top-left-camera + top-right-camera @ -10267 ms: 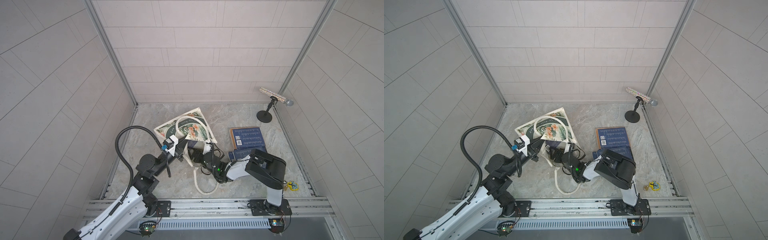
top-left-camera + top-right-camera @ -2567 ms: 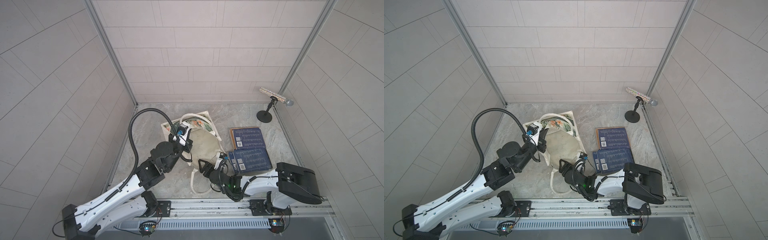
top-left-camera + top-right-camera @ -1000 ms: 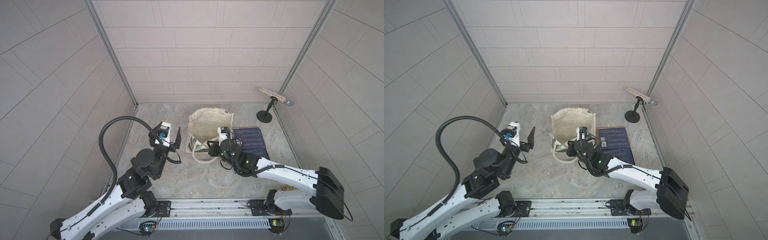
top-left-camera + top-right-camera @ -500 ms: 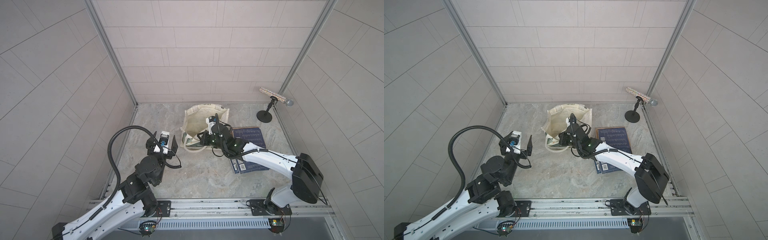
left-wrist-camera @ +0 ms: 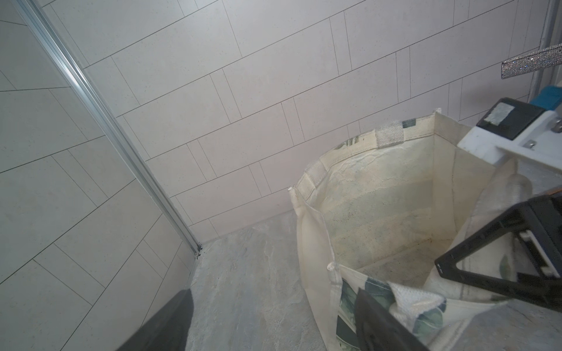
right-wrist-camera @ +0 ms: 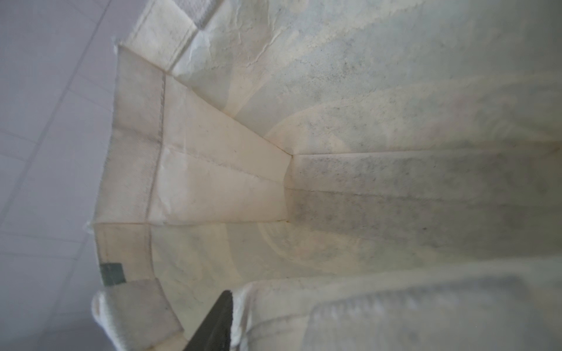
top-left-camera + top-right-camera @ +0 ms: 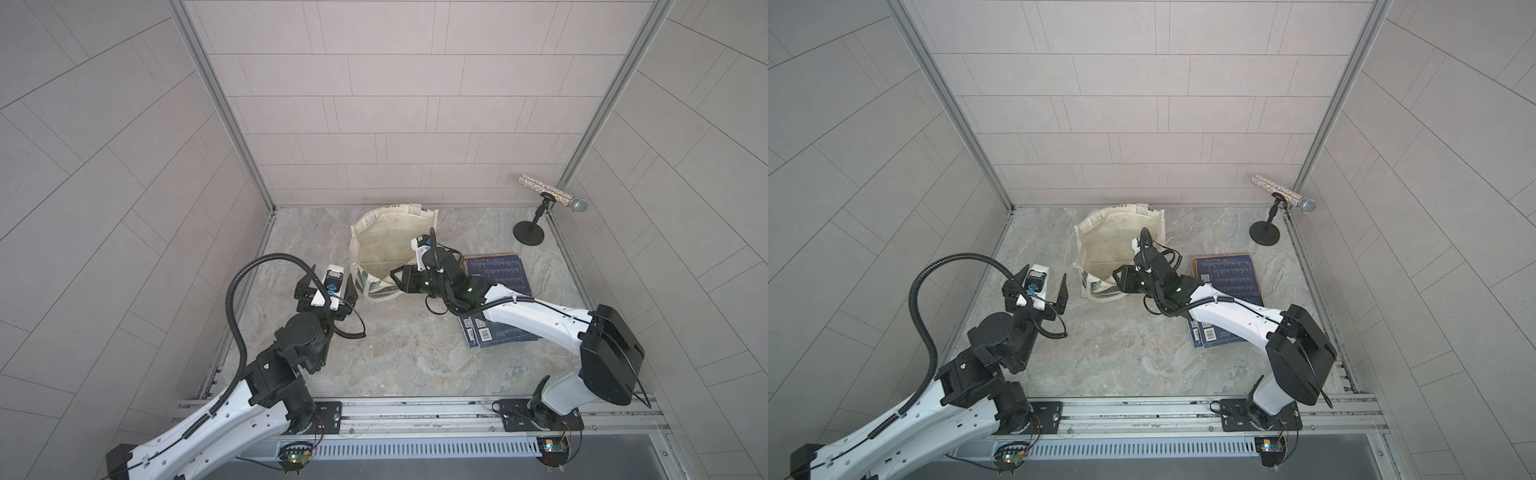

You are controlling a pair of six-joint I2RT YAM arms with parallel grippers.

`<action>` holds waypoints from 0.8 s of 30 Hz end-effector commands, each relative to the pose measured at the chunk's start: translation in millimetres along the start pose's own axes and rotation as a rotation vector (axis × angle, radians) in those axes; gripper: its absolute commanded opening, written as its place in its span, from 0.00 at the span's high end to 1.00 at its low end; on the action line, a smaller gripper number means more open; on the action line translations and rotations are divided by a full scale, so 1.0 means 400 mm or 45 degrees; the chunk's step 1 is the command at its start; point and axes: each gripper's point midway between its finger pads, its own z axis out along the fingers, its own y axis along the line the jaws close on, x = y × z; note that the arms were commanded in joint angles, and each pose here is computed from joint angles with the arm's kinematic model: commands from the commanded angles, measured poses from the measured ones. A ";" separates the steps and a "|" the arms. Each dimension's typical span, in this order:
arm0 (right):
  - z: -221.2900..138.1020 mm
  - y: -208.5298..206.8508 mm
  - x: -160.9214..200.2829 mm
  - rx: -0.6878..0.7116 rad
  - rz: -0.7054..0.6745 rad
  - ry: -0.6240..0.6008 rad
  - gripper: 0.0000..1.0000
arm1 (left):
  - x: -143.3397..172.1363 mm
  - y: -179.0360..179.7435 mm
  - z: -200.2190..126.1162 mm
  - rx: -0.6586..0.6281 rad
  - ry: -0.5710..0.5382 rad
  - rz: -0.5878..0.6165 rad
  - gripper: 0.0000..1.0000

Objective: Take out the books from the canvas bag
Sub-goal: Adjust the canvas bag at the center of the board.

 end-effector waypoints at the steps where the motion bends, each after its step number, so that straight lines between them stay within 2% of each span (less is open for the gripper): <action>1: -0.053 -0.004 -0.036 0.043 -0.055 -0.052 0.41 | -0.002 -0.007 0.003 0.013 -0.012 -0.022 0.13; 5: -0.108 -0.001 -0.051 0.071 -0.108 -0.062 0.36 | -0.004 -0.001 0.001 0.012 -0.021 -0.056 0.13; 9: -0.174 -0.009 -0.075 0.105 -0.198 -0.131 0.22 | -0.008 0.001 0.000 0.028 -0.033 -0.122 0.10; 14: -0.244 -0.016 -0.099 0.161 -0.286 -0.182 0.19 | -0.012 0.007 0.000 0.039 -0.031 -0.184 0.05; 15: -0.253 -0.013 -0.102 0.149 -0.295 -0.194 0.18 | -0.013 0.009 0.000 0.037 -0.032 -0.198 0.01; 16: -0.261 -0.007 -0.103 0.133 -0.302 -0.200 0.01 | -0.012 0.012 0.000 0.032 -0.031 -0.208 0.00; 20: -0.287 0.000 -0.102 0.121 -0.346 -0.201 0.00 | -0.019 0.025 -0.006 0.022 -0.040 -0.247 0.00; 24: -0.354 -0.030 -0.141 0.239 -0.446 -0.306 0.00 | -0.023 0.059 -0.016 -0.043 -0.057 -0.317 0.00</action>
